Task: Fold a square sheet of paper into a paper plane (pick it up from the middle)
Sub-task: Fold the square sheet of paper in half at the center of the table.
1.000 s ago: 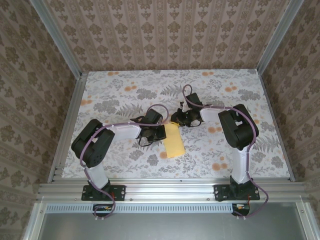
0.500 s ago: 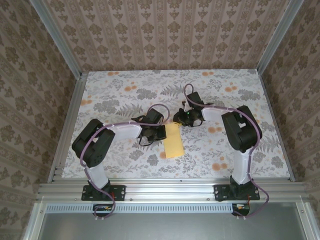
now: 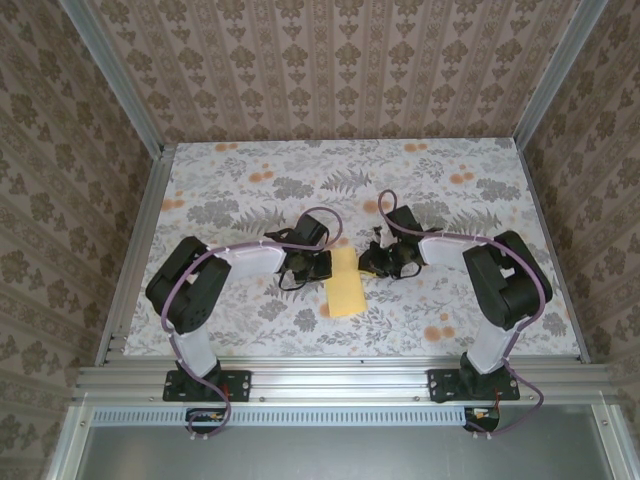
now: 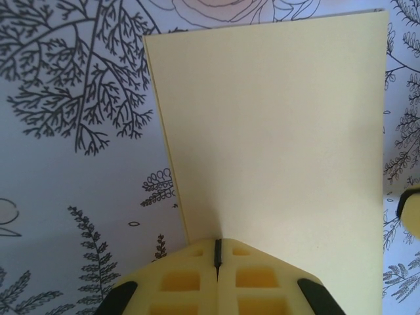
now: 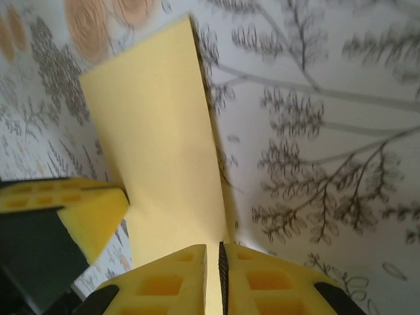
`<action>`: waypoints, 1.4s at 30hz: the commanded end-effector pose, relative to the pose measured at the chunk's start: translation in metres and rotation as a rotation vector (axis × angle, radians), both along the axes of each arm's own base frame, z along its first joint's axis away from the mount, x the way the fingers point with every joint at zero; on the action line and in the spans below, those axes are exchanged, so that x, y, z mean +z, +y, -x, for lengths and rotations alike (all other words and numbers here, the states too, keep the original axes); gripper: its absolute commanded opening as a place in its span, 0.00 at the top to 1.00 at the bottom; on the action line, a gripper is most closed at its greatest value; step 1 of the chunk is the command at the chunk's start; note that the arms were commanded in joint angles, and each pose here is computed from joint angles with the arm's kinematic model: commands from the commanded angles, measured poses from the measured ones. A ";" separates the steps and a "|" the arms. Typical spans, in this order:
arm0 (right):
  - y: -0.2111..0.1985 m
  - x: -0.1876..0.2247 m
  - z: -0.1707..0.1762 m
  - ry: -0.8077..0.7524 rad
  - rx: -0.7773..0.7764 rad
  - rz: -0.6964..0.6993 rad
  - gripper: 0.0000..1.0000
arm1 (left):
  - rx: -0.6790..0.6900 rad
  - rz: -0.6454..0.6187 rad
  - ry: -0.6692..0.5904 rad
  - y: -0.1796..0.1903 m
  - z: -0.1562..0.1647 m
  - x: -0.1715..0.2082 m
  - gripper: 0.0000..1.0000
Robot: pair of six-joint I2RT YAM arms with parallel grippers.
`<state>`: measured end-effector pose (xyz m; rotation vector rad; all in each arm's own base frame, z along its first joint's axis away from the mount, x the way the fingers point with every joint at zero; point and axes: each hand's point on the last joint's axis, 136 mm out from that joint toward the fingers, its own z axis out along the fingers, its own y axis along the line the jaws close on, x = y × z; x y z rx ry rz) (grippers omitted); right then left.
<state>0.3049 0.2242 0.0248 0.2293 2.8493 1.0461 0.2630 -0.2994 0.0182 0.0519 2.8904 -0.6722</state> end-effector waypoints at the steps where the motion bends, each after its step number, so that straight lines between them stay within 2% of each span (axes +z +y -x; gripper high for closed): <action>1: 0.010 0.006 0.012 0.014 0.042 -0.066 0.87 | -0.015 -0.161 0.089 0.031 0.023 -0.031 0.94; 8: 0.014 0.007 0.015 0.019 0.042 -0.102 0.88 | -0.011 -0.162 0.094 0.031 0.024 -0.032 0.94; 18: 0.007 -0.015 0.028 0.079 0.044 -0.058 0.88 | -0.012 -0.142 0.083 0.026 0.020 -0.024 0.94; 24: -0.001 -0.030 0.035 0.121 0.054 -0.001 0.88 | -0.062 -0.056 0.028 -0.001 0.003 0.008 0.91; 31: -0.002 -0.036 0.037 0.133 0.069 0.018 0.88 | -0.090 0.132 -0.047 -0.042 -0.018 0.051 0.82; 36: 0.000 -0.035 0.037 0.129 0.079 0.001 0.88 | -0.087 0.173 -0.036 -0.062 -0.031 0.049 0.82; 42: 0.001 -0.036 0.038 0.130 0.081 -0.009 0.88 | -0.083 0.185 0.002 -0.082 -0.044 0.034 0.86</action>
